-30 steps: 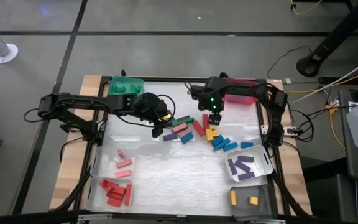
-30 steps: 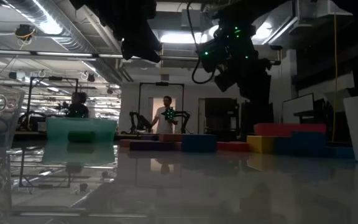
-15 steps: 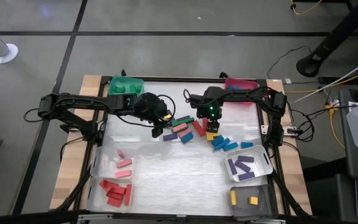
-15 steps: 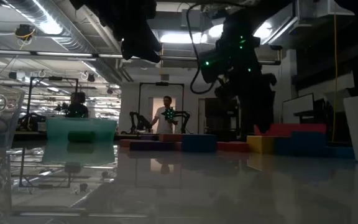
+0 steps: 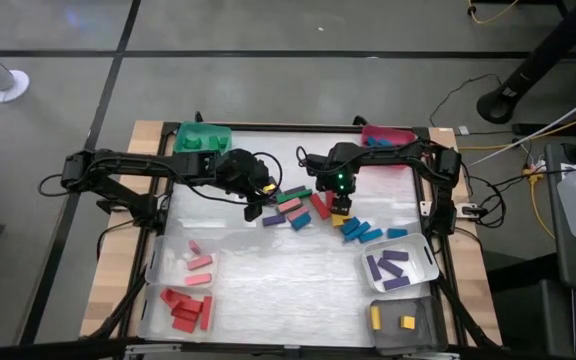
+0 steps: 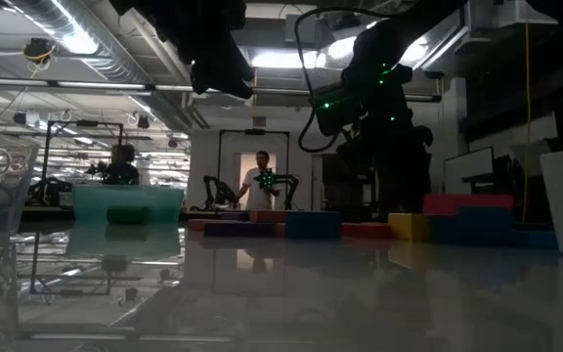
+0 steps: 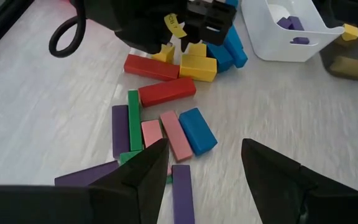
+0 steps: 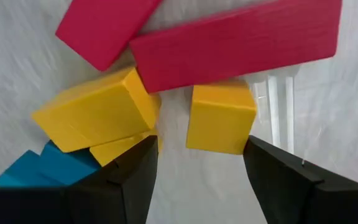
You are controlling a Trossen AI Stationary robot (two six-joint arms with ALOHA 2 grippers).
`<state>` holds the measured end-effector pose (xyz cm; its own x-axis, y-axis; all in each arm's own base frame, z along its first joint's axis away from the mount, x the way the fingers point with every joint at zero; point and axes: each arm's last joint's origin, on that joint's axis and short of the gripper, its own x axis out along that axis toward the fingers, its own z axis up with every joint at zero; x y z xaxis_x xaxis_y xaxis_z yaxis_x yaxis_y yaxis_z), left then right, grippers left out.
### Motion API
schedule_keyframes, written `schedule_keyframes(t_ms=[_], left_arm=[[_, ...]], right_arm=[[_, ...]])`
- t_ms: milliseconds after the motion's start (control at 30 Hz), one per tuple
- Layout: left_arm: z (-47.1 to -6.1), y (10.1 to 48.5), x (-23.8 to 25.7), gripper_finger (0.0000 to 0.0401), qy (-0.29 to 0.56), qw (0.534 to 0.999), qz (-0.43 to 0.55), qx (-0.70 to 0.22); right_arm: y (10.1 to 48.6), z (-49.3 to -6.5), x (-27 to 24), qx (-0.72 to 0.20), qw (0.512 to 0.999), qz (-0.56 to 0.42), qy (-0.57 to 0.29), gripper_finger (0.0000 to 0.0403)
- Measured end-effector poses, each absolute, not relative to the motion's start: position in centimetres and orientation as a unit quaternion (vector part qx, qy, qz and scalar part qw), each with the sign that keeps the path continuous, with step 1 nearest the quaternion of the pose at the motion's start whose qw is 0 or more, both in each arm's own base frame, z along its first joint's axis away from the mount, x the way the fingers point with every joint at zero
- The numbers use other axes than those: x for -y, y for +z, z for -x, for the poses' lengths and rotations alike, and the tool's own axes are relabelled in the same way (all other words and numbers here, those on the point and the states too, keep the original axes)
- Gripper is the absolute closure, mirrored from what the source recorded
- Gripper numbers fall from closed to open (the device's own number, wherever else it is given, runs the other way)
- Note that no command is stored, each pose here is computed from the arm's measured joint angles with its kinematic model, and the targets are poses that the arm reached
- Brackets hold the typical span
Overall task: Sort blocks
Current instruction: Put the yellow block into the black bin
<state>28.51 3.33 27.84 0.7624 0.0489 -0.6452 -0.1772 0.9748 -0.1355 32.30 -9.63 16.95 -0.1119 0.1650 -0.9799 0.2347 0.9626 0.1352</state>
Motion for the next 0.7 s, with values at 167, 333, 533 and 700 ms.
schedule_keyframes(t_ms=[167,333,533,700], left_arm=[[-28.5,27.8,-3.3,0.0211,0.061,0.934,0.095,-0.339],[-28.5,27.8,-3.3,0.0211,0.06,0.934,0.095,-0.339],[-28.5,27.8,-3.3,0.0211,0.06,0.934,0.095,-0.339],[-28.5,27.8,-3.3,0.0211,0.06,0.934,0.095,-0.339]], right_arm=[[16.9,-32.8,9.6,-0.73,0.671,-0.125,-0.029,0.0168],[16.8,-33.1,9.7,-0.72,0.682,-0.118,-0.043,0.0169],[16.4,-32.7,9.8,-0.732,0.67,-0.105,-0.064,0.0193],[15.1,-32.0,9.5,-0.737,0.663,-0.119,-0.052,0.0247]])
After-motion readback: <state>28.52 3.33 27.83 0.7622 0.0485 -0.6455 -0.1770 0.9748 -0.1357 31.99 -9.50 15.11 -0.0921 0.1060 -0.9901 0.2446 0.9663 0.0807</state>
